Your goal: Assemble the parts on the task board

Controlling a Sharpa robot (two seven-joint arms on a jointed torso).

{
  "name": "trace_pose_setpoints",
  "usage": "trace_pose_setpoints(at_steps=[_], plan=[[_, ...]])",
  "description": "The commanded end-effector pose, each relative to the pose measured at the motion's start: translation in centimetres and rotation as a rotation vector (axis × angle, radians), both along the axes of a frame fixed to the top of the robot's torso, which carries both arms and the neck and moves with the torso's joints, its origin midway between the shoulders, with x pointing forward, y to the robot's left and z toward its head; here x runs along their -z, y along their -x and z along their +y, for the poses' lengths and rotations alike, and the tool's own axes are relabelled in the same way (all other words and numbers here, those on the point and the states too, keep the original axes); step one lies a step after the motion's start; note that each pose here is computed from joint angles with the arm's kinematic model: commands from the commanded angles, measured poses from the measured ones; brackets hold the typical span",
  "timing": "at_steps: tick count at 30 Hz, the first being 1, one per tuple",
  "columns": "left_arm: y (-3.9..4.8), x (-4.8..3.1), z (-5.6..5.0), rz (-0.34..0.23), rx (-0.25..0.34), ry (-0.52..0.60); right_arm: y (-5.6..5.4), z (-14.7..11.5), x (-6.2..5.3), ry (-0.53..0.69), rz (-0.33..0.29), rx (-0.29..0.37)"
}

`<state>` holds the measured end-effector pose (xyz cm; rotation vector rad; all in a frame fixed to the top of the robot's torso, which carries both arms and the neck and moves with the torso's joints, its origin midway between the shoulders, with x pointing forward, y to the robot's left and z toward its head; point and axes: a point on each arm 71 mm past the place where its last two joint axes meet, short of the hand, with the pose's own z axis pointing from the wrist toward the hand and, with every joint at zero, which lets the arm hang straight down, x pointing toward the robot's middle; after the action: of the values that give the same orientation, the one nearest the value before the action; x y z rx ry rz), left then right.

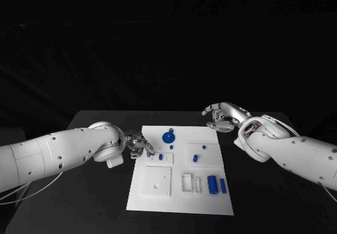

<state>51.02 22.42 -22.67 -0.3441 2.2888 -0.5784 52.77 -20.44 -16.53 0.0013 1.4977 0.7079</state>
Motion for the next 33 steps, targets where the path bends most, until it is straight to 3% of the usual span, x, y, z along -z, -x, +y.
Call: trace_pose_setpoints(at_steps=[1, 6, 17, 33], plan=[[-0.71, -0.12, 0.5, -0.081, -0.006, -0.204, -0.2, -0.1, -0.4, -0.03, -0.013, 0.006], [-1.31, -0.04, -0.2, -0.129, 0.013, -0.256, -0.5, -0.3, -0.9, -0.042, -0.017, 0.017], [-1.47, 0.45, -1.0, -0.163, 0.035, -0.286, -0.6, -0.2, -1.2, -0.054, -0.016, 0.015], [-0.89, 1.57, -1.8, -0.181, 0.049, -0.273, -0.6, -0.3, -1.2, -0.053, -0.015, 0.017]])
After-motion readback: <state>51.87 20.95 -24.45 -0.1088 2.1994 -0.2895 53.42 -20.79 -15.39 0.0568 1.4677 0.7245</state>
